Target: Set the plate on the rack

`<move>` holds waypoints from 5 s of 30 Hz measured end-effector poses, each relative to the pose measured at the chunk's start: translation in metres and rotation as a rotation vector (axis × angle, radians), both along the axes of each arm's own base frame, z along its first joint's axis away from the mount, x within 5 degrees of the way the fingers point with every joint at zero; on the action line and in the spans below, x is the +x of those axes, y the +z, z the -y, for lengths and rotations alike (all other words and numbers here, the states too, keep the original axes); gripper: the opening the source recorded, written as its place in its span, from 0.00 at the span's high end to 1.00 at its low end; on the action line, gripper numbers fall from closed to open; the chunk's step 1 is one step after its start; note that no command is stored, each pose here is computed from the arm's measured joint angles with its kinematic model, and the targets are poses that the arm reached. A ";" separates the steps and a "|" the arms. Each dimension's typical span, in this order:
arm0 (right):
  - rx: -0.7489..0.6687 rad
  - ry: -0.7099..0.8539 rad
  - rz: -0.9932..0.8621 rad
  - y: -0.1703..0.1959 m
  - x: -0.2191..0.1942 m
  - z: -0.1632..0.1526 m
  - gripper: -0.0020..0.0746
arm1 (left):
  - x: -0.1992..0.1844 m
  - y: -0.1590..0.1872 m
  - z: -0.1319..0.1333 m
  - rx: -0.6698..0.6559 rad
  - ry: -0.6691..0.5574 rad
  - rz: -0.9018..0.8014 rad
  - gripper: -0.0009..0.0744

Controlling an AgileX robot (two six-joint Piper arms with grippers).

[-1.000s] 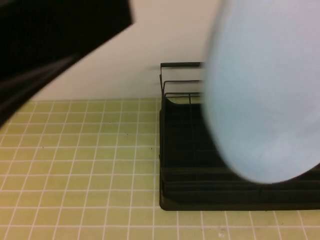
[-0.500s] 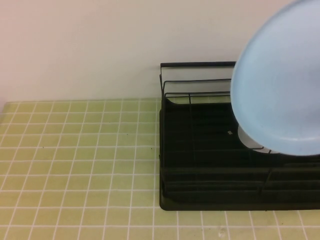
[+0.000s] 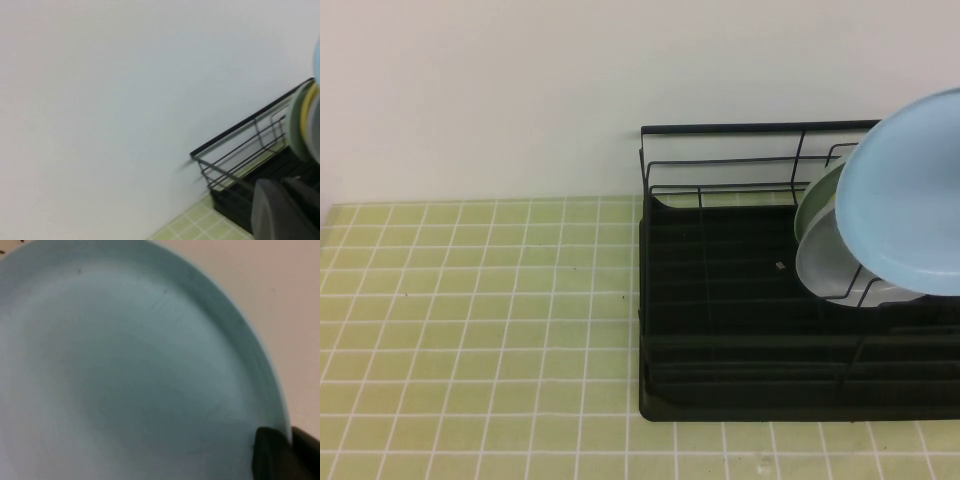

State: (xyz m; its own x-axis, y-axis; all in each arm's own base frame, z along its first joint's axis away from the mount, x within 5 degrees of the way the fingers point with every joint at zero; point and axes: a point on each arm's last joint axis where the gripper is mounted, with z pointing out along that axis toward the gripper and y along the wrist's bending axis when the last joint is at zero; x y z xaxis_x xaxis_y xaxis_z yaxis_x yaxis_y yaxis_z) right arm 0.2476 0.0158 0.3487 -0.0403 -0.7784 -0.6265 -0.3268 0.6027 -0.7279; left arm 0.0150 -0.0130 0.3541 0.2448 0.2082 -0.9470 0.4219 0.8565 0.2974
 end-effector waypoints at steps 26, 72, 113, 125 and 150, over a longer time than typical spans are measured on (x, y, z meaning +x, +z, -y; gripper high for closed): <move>-0.415 0.057 0.069 -0.022 0.029 -0.024 0.96 | 0.025 -0.052 0.005 0.149 0.085 0.052 0.99; -0.499 0.266 -0.077 -0.068 0.060 -0.041 0.95 | 0.026 -0.056 0.005 0.127 0.082 0.036 0.99; -0.217 -0.020 -0.187 -0.085 0.073 -0.028 0.35 | 0.026 -0.058 0.005 0.122 0.080 0.007 0.99; -0.080 -0.158 -0.212 -0.081 0.065 -0.020 0.32 | 0.026 -0.057 0.005 0.120 0.080 0.011 0.99; -0.049 -0.066 -0.305 -0.112 0.051 -0.027 0.33 | 0.026 -0.057 0.006 0.065 0.066 -0.011 0.99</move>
